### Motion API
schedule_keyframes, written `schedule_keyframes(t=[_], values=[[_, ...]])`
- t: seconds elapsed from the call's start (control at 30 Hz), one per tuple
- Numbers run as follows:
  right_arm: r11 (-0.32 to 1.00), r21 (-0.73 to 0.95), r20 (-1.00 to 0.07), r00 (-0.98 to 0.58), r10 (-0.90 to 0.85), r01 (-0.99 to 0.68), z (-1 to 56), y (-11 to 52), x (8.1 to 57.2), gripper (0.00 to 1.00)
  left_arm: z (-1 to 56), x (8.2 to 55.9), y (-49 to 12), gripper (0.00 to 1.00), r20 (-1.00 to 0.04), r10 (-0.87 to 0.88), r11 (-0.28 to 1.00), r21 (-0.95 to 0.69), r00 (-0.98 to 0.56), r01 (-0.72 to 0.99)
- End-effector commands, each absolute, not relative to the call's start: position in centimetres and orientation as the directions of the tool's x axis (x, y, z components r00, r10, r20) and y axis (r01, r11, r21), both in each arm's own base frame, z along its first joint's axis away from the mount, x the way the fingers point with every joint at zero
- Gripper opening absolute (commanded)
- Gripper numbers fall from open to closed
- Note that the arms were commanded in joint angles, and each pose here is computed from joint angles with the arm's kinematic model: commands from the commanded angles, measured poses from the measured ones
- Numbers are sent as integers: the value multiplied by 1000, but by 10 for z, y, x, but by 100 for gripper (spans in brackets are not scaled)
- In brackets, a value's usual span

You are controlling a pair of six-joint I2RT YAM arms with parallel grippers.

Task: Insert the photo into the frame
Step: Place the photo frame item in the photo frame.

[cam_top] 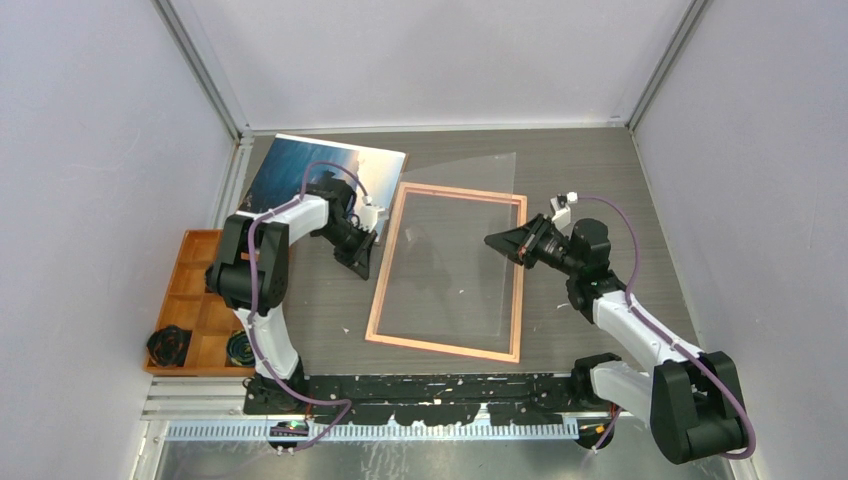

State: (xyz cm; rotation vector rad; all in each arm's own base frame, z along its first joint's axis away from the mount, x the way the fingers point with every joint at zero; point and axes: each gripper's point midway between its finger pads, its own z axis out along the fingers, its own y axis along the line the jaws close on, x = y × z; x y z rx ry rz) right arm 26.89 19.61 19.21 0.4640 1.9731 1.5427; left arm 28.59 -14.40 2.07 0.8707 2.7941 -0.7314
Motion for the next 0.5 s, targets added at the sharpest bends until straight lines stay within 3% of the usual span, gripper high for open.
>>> schedule_keyframes(t=[0.0, 0.3, 0.47], values=[[215, 955, -293, -765, 573, -205, 240, 202, 270, 1, 36, 295, -140, 8, -286, 460, 729, -419, -841, 541], [178, 977, -200, -772, 603, -115, 217, 204, 286, 1, 32, 305, -128, 7, -279, 425, 769, -391, -861, 506], [259, 963, -218, -796, 564, -80, 183, 203, 283, 1, 28, 306, -125, 6, -275, 423, 779, -376, -863, 501]])
